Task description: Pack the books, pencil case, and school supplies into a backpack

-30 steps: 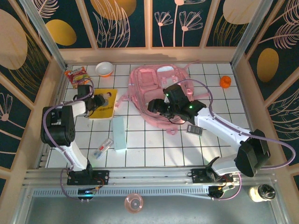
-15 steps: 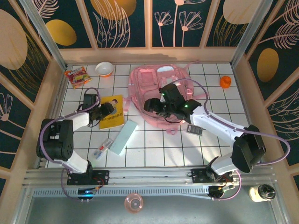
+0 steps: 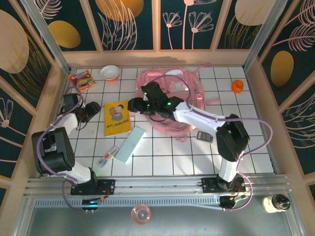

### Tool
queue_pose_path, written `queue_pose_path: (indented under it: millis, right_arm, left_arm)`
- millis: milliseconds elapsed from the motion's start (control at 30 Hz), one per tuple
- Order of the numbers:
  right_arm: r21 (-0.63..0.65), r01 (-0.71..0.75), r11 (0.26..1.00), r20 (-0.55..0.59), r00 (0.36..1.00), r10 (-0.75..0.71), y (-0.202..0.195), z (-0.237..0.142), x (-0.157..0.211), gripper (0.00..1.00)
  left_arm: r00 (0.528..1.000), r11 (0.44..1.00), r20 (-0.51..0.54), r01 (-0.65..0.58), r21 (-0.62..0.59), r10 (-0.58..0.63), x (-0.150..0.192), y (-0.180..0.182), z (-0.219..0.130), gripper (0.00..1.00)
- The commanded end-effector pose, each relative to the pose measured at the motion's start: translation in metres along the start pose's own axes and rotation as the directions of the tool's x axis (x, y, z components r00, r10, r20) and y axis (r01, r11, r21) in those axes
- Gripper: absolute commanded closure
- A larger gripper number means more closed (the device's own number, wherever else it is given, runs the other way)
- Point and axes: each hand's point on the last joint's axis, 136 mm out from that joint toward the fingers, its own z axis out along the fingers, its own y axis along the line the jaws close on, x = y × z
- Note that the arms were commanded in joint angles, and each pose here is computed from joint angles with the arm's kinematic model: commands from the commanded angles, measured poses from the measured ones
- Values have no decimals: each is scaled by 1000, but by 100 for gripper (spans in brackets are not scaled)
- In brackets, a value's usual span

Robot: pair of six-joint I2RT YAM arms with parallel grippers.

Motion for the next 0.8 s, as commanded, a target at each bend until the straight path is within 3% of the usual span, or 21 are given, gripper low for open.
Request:
queue_pose_path:
  millis: [0, 433, 600, 767]
  right_arm:
    - [7, 57, 998, 10, 998, -57, 6, 20, -8, 39]
    - [108, 134, 985, -114, 986, -122, -32, 102, 14, 41]
    - [206, 152, 967, -157, 980, -120, -61, 122, 23, 41]
    - [217, 158, 963, -211, 971, -112, -75, 135, 39, 44]
  left_arm:
    - [999, 1000, -36, 2, -31, -3, -1, 18, 4, 43]
    - [993, 999, -112, -36, -16, 34, -1, 31, 22, 44]
    - [984, 997, -180, 12, 72, 1, 19, 27, 34, 50]
    - [980, 989, -199, 16, 144, 13, 34, 18, 29, 52]
